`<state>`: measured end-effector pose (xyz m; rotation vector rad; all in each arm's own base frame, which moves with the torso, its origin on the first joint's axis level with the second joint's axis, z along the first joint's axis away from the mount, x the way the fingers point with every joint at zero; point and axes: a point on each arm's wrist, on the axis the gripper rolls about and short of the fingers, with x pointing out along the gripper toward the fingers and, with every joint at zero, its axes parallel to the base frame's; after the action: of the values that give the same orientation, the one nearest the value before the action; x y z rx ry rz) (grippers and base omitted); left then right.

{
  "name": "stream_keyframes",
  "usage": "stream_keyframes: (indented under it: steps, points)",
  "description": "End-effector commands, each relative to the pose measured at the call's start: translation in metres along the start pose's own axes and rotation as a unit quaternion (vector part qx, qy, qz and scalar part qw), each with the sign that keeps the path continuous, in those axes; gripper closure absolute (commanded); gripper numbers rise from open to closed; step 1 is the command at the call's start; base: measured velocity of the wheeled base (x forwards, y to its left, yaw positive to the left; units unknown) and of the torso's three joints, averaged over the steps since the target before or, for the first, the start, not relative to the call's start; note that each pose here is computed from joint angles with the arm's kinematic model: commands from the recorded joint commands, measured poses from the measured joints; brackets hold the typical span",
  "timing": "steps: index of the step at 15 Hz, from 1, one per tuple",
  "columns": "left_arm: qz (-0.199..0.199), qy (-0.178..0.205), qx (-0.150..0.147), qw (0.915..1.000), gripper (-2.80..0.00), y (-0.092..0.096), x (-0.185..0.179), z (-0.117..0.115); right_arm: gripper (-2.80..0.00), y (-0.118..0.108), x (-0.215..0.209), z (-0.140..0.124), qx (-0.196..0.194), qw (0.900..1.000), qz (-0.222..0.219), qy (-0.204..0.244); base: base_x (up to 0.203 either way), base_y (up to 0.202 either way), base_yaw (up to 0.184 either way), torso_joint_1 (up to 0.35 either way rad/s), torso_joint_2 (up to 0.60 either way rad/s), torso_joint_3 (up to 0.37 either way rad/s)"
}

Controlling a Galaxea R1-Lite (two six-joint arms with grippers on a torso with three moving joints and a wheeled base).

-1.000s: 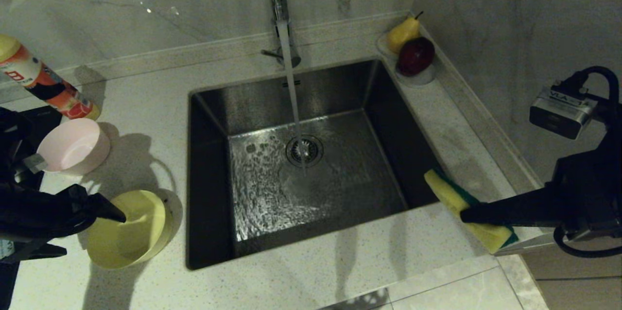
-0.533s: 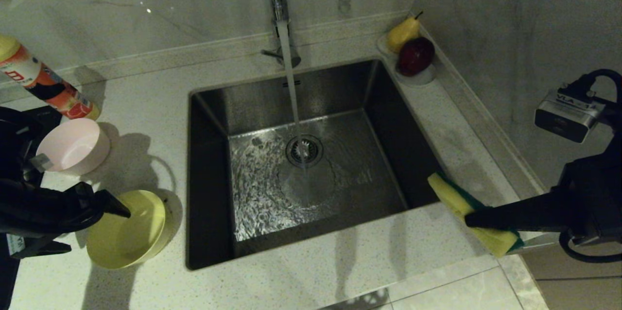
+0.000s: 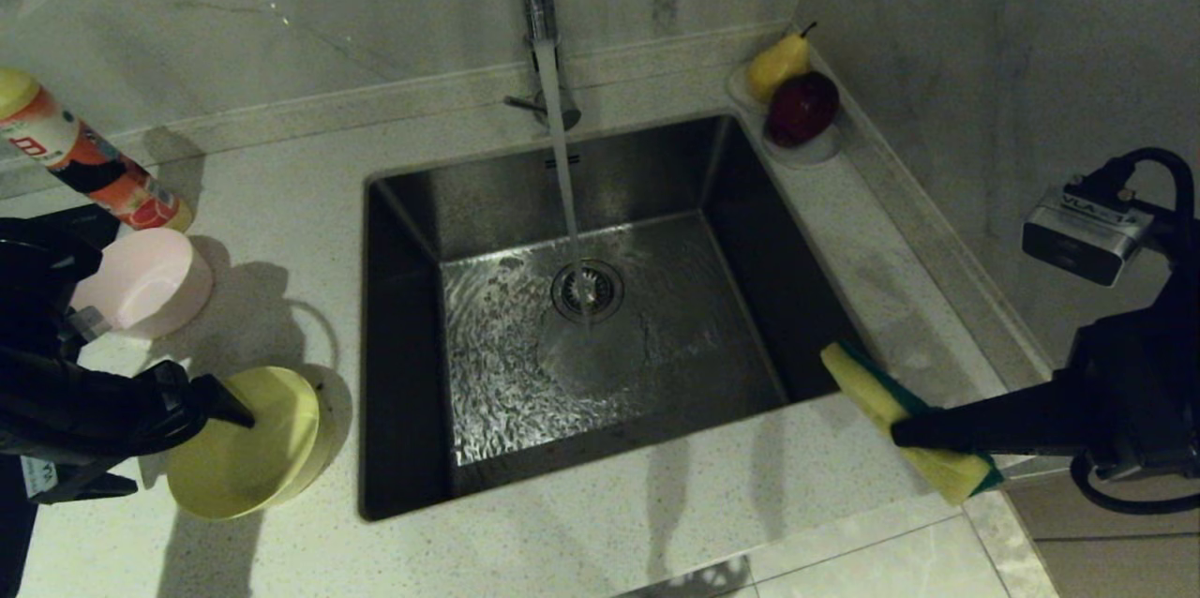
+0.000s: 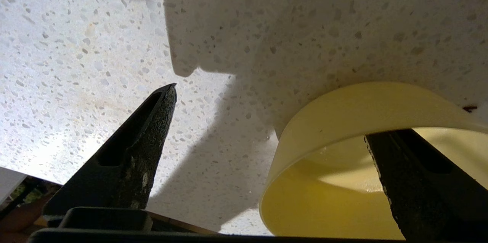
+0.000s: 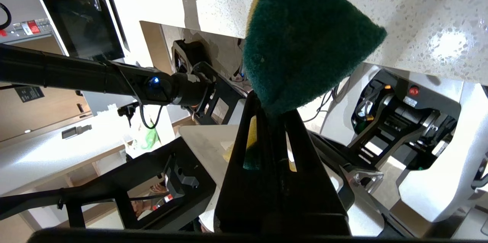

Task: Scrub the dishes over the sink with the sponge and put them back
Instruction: Wash the bowl

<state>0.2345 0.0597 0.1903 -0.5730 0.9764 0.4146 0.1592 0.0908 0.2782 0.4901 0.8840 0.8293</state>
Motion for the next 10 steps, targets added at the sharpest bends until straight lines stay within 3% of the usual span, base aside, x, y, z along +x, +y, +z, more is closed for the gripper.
stream_keyframes:
  steps: [1,10]
  points:
    - [0.002,0.003,-0.002,1.0000,0.00,0.0002,0.0017,0.0001,0.00,0.0001,0.0000,-0.0001,0.000,1.000,0.002,-0.001,0.000,0.000,0.000,0.000,0.00,0.000]
    - [-0.001,0.000,-0.012,0.9999,0.00,0.0006,0.0005,-0.0011,0.00,-0.0028,0.0000,-0.0057,0.005,1.000,0.003,0.006,0.000,0.000,0.000,0.000,0.00,0.000]
